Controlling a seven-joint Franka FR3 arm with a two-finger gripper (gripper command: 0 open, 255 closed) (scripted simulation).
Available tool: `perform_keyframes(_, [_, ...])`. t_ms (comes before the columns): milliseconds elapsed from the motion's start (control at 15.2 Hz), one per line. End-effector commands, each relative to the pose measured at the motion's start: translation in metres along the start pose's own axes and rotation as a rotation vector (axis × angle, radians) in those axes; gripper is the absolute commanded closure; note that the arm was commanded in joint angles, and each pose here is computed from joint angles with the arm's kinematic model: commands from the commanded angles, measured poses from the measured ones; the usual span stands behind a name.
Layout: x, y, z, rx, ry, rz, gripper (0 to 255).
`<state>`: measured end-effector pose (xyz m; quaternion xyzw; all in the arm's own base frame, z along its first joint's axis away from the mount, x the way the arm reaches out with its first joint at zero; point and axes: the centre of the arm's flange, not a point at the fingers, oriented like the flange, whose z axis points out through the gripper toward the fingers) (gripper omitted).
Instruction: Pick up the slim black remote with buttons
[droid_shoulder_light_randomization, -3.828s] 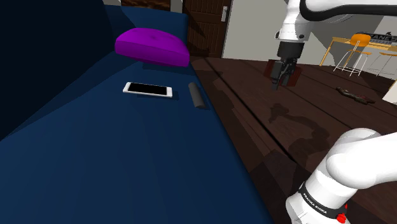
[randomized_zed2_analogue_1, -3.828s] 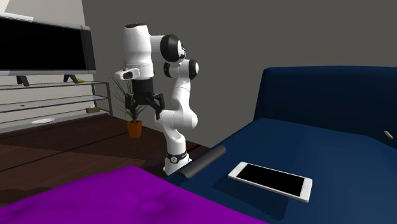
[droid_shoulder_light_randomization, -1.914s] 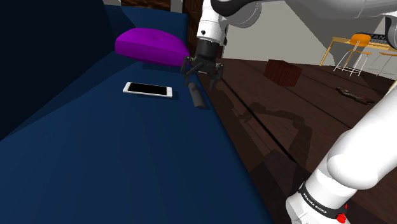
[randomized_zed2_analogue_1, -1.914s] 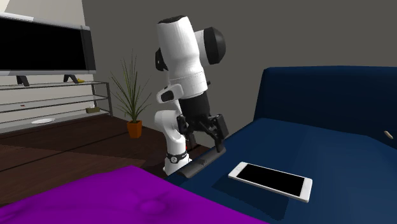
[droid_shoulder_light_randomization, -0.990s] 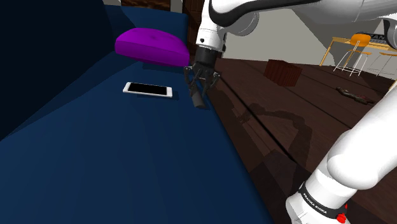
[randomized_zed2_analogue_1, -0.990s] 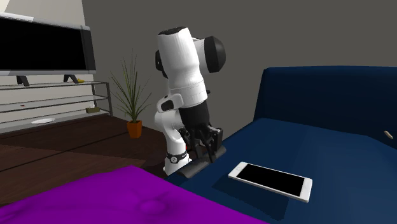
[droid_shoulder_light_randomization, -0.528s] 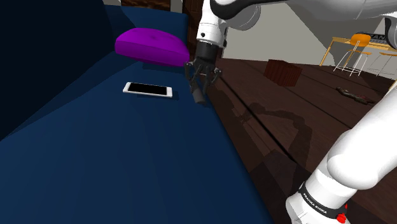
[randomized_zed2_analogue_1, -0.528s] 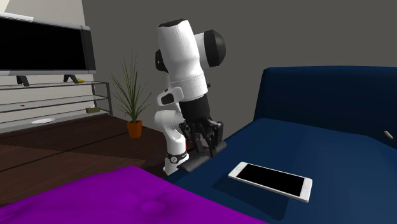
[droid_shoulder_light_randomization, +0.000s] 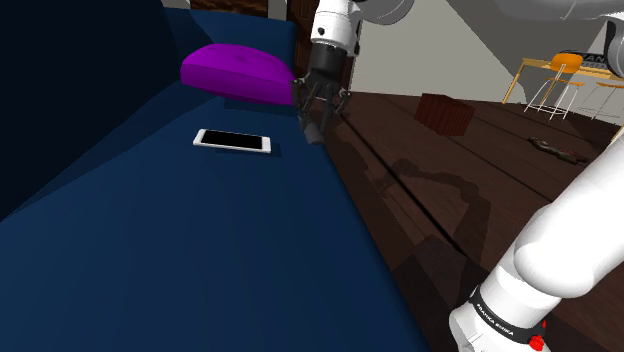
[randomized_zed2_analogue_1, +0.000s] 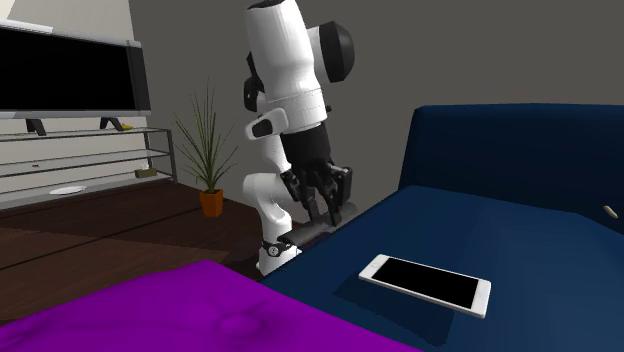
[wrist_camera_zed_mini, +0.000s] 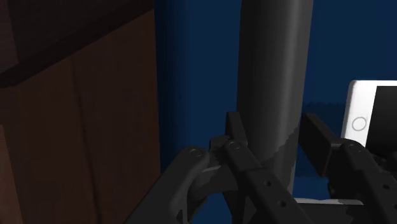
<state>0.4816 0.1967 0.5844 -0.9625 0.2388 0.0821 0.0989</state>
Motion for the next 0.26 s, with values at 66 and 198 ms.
perform_keyframes(66, [-0.0039,-0.0026,-0.0164,0.000,0.000,0.000,255])
perform_keyframes(198, [-0.0040,-0.0027,-0.0171,0.000,0.000,0.000,255])
